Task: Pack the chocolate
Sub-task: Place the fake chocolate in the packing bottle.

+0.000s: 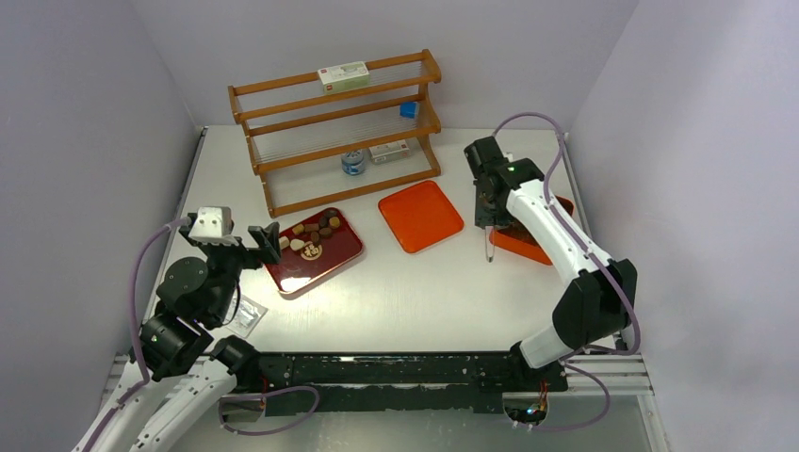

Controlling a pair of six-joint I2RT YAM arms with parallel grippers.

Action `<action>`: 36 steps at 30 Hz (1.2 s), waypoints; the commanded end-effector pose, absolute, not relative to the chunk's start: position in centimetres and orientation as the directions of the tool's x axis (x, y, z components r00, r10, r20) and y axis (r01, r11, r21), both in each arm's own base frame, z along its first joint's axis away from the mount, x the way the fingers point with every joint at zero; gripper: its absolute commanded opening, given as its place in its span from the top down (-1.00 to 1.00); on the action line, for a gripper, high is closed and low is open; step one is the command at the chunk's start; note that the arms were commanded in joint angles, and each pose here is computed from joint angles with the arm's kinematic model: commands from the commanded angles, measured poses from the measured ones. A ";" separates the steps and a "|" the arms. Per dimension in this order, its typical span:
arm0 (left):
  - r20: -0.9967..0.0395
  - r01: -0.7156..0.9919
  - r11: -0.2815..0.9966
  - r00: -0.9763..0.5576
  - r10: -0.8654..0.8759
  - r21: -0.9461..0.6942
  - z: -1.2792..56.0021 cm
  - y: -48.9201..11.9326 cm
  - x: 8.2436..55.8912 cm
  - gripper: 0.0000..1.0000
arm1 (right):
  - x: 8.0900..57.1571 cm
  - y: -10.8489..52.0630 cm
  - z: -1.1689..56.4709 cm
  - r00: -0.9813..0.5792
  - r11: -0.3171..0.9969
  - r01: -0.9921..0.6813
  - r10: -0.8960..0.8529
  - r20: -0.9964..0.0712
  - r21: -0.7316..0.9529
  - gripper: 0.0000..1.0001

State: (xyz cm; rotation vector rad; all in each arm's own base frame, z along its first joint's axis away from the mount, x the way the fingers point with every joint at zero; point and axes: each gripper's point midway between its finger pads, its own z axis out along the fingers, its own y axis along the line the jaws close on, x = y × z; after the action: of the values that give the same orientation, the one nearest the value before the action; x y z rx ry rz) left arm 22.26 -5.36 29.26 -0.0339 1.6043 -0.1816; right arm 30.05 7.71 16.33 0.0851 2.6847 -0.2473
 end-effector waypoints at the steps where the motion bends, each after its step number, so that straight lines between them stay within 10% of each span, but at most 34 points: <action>1: -0.987 0.116 0.980 -0.014 -0.160 -0.161 30.5 -5.6 22.0 -0.96 | 29.7 6.7 16.5 -0.902 0.989 0.100 0.044 -0.430 -0.109 0.49; 36: -0.987 0.130 0.979 -0.003 -0.159 -0.158 30.6 -5.7 21.8 -0.97 | 27.0 1.6 11.2 -0.949 0.956 0.210 0.149 -0.276 -0.205 0.34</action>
State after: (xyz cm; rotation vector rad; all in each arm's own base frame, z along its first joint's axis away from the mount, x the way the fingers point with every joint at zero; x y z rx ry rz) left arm 21.83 -5.51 29.78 -0.0253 1.5815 -0.2102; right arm 26.87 2.14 11.09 0.2483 2.8732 -0.3182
